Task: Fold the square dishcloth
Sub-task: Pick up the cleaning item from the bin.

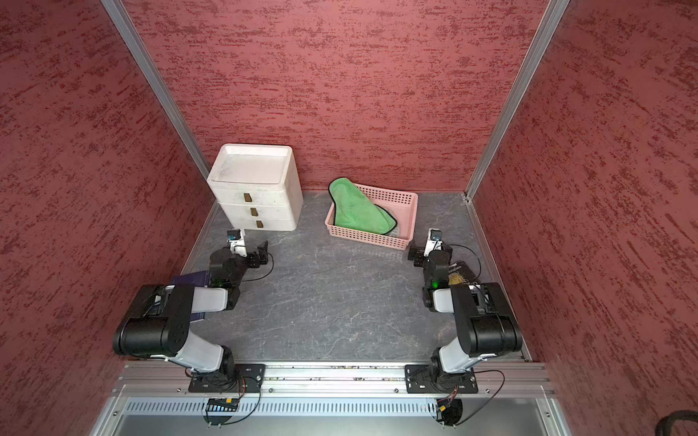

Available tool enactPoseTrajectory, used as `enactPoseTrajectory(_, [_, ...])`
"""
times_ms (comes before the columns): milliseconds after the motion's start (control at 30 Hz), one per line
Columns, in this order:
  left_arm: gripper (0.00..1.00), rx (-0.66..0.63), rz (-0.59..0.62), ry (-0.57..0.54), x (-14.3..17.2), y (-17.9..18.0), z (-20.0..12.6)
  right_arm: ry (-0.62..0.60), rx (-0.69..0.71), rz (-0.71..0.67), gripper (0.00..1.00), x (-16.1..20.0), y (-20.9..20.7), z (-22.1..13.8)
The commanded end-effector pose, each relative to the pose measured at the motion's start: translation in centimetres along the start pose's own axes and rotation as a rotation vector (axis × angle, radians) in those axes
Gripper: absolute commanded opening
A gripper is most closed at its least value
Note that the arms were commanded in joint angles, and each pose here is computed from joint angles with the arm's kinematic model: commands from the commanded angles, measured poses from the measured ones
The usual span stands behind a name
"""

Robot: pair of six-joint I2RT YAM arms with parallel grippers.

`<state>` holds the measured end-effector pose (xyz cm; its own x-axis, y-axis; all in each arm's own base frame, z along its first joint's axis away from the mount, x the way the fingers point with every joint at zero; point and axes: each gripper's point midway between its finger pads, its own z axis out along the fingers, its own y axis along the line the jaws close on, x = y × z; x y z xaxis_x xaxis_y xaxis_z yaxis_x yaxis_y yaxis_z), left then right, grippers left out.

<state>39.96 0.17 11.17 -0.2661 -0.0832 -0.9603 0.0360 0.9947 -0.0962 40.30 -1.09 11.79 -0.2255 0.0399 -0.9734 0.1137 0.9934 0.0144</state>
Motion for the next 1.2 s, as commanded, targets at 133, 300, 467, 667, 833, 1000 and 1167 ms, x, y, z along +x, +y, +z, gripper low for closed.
enactPoseTrajectory(133, [1.00, 0.011, 0.007, -0.020, -0.7, -0.2, 0.0, -0.001, -0.012, 0.009, 0.99, 0.1, 0.1, -0.2])
enactPoseTrajectory(300, [1.00, 0.010, 0.007, -0.019, -0.7, -0.2, 0.0, 0.004, -0.013, 0.012, 0.99, 0.1, 0.1, -0.1])
enactPoseTrajectory(467, [1.00, 0.017, 0.006, -0.030, -1.1, -0.2, -0.3, -0.052, 0.083, -0.020, 0.99, -1.8, -0.5, -1.4])
enactPoseTrajectory(667, [1.00, 0.157, 0.078, 0.114, -4.7, -3.3, -3.0, 0.060, 0.162, 0.159, 0.99, -7.7, 0.2, -4.7])
enactPoseTrajectory(833, [1.00, 0.375, 0.266, 0.289, -8.1, -11.0, -5.9, -0.008, -0.123, 0.507, 0.98, -13.5, 4.1, -8.6])
enactPoseTrajectory(1000, [1.00, 0.540, 0.372, 0.350, -8.9, -18.7, -6.6, 0.275, -0.076, 0.393, 0.99, -10.9, 6.0, -5.8])
enactPoseTrajectory(1167, [1.00, 0.548, 0.349, 0.428, -9.3, -23.3, -1.4, 0.380, -0.018, 0.333, 0.99, -6.6, 6.9, -4.4])
